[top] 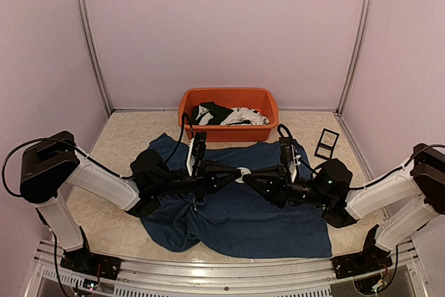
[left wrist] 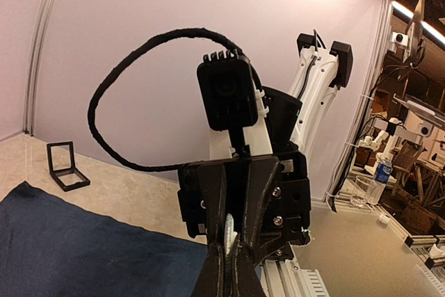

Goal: Pin the brooch onto the clothing
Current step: Pass from the left arm to the right

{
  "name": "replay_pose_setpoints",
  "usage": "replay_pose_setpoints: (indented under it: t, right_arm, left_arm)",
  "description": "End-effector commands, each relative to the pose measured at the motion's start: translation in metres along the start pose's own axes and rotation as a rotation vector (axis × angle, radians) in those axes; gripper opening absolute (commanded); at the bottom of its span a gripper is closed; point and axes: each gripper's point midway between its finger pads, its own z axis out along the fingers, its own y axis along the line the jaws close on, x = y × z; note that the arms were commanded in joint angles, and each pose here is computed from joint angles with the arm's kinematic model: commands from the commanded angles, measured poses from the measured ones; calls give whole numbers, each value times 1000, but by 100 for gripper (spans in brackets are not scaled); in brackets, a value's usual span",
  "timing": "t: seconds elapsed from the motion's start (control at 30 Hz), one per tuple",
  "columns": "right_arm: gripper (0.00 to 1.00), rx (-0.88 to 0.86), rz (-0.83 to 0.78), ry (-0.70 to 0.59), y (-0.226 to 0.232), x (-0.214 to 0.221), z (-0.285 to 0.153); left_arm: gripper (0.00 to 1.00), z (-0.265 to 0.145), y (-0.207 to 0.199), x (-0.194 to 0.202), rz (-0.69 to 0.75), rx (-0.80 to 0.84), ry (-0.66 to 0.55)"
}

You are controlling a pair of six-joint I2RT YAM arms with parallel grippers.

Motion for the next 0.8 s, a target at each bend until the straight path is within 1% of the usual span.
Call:
replay_pose_setpoints:
  t: [0.0,0.27,0.3,0.37,0.57,0.6,0.63,0.67,0.7,0.77]
  right_arm:
    - [13,-9,-7,0,5,-3,-2]
    - [12,1,-14,9,5,-3,-5]
    - [11,3,-14,12,5,-2,-5]
    - [0,-2,-16,14,6,-2,-4]
    - [0,-21,-6,40,6,4,0]
    - [0,-24,-1,48,6,5,1]
    - [0,-18,7,61,5,7,2]
    - [0,-7,17,77,4,8,3]
    - [0,4,30,104,2,10,5]
    - [0,20,60,163,1,12,9]
  left_arm:
    - [0,-1,-14,-23,66,38,-75]
    - [0,-1,-14,-23,66,42,-75]
    - [0,0,-14,-23,65,43,-74]
    - [0,0,-14,-22,64,42,-74]
    - [0,0,-13,-23,64,41,-76]
    - [2,0,-13,-23,64,38,-77]
    - [15,-1,-13,-23,63,35,-76]
    - [33,-2,-11,-23,62,22,-79]
    - [40,-5,-10,-22,61,13,-77]
    - [49,-12,-8,-23,72,-4,-75]
